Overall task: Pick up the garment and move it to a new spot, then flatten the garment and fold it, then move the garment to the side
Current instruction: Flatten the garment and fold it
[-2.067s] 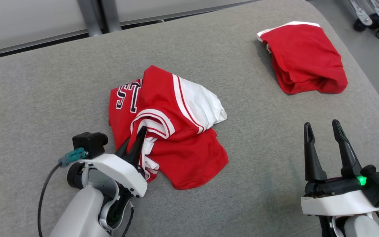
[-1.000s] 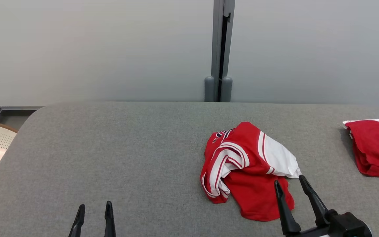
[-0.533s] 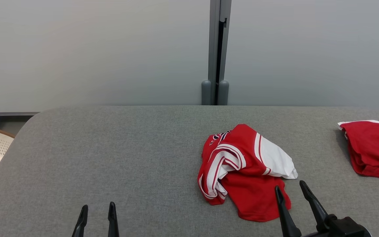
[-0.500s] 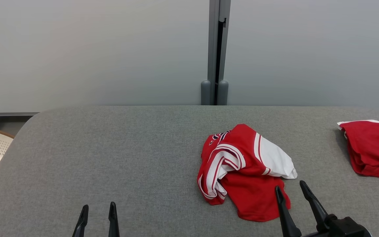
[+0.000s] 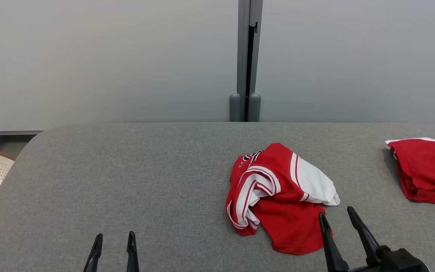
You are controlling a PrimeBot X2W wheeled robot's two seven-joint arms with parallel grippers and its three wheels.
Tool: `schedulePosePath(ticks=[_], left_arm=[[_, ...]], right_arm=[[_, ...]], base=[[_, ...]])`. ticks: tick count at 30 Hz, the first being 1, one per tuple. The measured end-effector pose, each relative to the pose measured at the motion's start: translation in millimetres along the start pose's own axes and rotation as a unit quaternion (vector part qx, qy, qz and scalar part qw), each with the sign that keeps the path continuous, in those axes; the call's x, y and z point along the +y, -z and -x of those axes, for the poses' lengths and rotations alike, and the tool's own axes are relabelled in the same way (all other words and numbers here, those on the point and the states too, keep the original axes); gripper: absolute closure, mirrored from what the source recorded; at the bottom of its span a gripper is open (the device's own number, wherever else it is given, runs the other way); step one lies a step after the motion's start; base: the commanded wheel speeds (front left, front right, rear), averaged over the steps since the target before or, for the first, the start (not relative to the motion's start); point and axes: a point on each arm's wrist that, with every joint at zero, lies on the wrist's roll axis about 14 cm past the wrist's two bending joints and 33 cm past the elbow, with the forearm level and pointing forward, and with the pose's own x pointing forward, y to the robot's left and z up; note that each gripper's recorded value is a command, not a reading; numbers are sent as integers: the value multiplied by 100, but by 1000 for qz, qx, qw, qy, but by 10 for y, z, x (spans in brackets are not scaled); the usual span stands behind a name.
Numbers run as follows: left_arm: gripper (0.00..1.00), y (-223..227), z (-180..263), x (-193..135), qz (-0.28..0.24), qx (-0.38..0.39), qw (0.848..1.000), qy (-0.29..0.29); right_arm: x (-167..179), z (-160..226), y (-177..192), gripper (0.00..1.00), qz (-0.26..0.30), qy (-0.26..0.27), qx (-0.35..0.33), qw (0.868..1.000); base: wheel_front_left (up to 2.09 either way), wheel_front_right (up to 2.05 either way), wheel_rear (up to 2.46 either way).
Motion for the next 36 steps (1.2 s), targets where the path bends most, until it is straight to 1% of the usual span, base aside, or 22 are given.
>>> schedulePosePath(ticks=[19,28,32,34,36], left_arm=[[0,17,2,-40,-7,2,1000,6],[0,82,0,-97,-9,13,1000,17],[0,162,-2,-190,-1,27,999,37],[0,193,-10,-345,12,33,997,66],[0,250,-19,-584,27,44,992,113]], right_arm=[[-10,16,-1,0,0,2,0,1000],[-16,21,21,0,-1,4,3,1000],[-57,26,37,0,-2,11,6,1000],[-81,12,36,0,-2,14,6,1000],[-130,-17,24,0,4,19,5,1000]], base=[[0,0,0],[0,0,0],[0,0,0],[0,0,0],[0,0,0]])
